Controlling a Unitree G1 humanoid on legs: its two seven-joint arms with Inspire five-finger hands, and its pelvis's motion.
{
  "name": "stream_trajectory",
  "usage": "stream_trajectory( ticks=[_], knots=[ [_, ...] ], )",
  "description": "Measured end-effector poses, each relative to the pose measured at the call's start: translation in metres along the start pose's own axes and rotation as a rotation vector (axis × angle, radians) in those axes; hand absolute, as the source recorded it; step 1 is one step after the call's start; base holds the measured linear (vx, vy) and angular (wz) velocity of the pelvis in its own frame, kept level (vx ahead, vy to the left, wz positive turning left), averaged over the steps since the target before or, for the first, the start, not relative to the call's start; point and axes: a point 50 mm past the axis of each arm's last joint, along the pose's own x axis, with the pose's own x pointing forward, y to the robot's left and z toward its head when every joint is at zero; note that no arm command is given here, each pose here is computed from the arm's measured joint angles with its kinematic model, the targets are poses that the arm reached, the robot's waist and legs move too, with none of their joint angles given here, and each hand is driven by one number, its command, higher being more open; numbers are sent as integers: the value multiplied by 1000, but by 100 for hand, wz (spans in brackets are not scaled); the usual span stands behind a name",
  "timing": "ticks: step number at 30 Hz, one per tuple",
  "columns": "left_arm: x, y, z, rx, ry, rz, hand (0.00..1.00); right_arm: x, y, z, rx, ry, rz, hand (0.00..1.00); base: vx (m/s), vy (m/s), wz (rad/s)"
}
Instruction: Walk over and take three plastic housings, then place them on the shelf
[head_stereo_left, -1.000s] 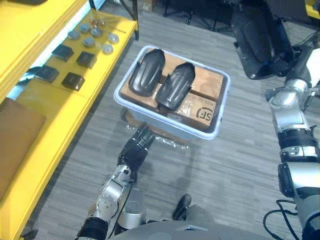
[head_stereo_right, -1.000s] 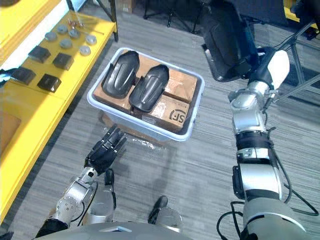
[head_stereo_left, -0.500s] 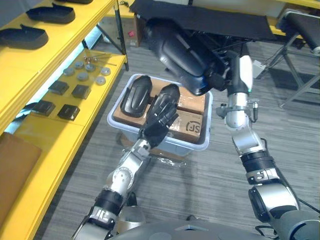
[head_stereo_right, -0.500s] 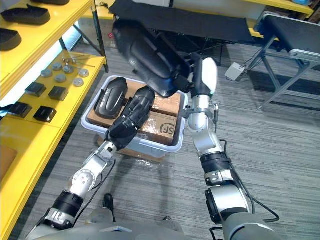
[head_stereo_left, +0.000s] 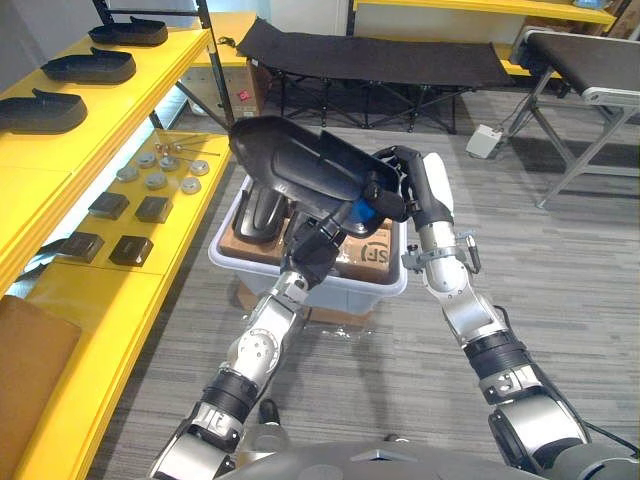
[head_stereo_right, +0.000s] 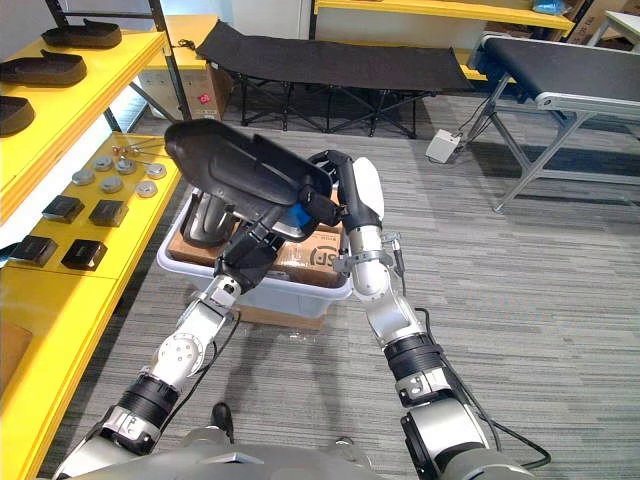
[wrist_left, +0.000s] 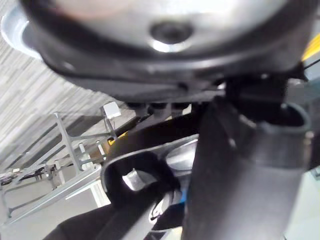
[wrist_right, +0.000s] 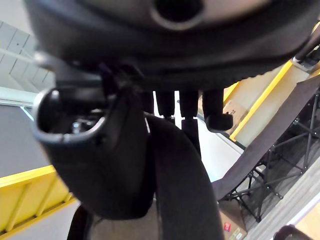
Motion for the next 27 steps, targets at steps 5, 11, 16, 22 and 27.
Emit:
stream_trajectory(
  ticks=[5,11,16,22,27],
  knots=[
    [0,1,0,5,-33,52,100,-11,12,-4,78,41,10,0,35,-2,4],
    [1,2,1,-12,-85,143,0,-28,30,-9,153,99,56,0,0,0,0],
    [0,6,3,-51,-133,217,0,-40,40,-14,212,156,51,0,0,0,0],
    [-4,20,2,-42,-129,280,0,-45,51,-8,226,145,82,0,8,-1,-4],
    [-5,23,0,24,-118,289,0,-53,55,-11,232,167,70,0,6,-1,-1]
  ],
)
